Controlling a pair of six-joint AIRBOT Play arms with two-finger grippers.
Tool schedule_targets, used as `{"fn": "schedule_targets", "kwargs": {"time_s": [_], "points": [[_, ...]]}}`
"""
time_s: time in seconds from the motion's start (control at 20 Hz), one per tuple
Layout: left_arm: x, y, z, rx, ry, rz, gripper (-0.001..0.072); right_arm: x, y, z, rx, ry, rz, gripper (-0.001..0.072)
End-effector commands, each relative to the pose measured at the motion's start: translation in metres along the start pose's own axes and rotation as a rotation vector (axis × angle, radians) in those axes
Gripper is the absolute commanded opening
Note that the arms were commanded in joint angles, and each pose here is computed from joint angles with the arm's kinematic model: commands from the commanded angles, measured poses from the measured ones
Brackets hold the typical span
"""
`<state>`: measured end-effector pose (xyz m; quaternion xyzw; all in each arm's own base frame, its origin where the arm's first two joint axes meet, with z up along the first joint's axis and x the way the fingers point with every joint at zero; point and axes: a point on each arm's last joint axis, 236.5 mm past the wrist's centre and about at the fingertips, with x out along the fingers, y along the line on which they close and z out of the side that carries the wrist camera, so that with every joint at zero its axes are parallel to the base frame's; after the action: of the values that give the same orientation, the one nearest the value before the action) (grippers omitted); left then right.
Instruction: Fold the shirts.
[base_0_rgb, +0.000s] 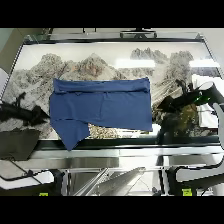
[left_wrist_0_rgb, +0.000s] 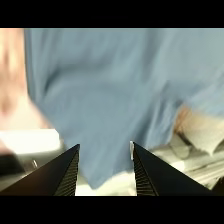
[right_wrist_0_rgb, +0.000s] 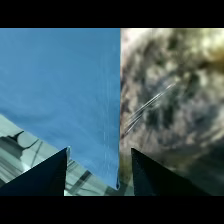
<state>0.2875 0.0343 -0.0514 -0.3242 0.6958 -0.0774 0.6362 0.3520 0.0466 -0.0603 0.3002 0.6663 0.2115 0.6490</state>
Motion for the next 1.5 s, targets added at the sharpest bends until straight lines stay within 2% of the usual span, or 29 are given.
{"fn": "schedule_targets", "kwargs": {"time_s": [0.0, 0.25, 0.45, 0.85, 0.9, 0.95, 1.0, 1.2, 1.45], "points": [[0.035, 0.019, -0.053, -0.071, 0.014, 0.041, 0.0347, 0.033, -0.010, -0.032, 0.109, 0.026, 0.039, 0.0433], [0.049, 0.026, -0.056, -0.092, -0.073, 0.053, 0.0347, 0.075, -0.014, -0.058, 0.125, 0.059, 0.010, 0.0432], [0.055, 0.016, -0.031, -0.085, -0.160, -0.007, 0.0347, 0.102, 0.022, -0.042, 0.083, 0.001, 0.039, 0.0431], [0.092, 0.021, -0.004, -0.025, -0.188, 0.068, 0.0345, 0.114, 0.040, -0.046, 0.061, 0.013, 0.060, 0.0431], [0.093, 0.019, -0.004, -0.018, -0.187, 0.070, 0.0333, 0.114, 0.040, -0.047, 0.059, 0.018, 0.060, 0.0429], [0.092, 0.018, -0.005, -0.015, -0.183, 0.067, 0.0155, 0.113, 0.039, -0.049, 0.056, 0.025, 0.056, 0.0353], [0.090, 0.016, -0.006, -0.010, -0.173, 0.063, 0.0034, 0.113, 0.037, -0.051, 0.047, 0.034, 0.049, 0.0263], [0.079, 0.005, -0.007, 0.006, -0.135, 0.031, 0.0033, 0.108, 0.027, -0.064, 0.032, 0.092, 0.029, 0.0255], [0.074, -0.002, -0.009, 0.019, -0.110, 0.016, 0.0033, 0.084, 0.017, -0.065, 0.076, 0.098, 0.087, 0.0259]]}}
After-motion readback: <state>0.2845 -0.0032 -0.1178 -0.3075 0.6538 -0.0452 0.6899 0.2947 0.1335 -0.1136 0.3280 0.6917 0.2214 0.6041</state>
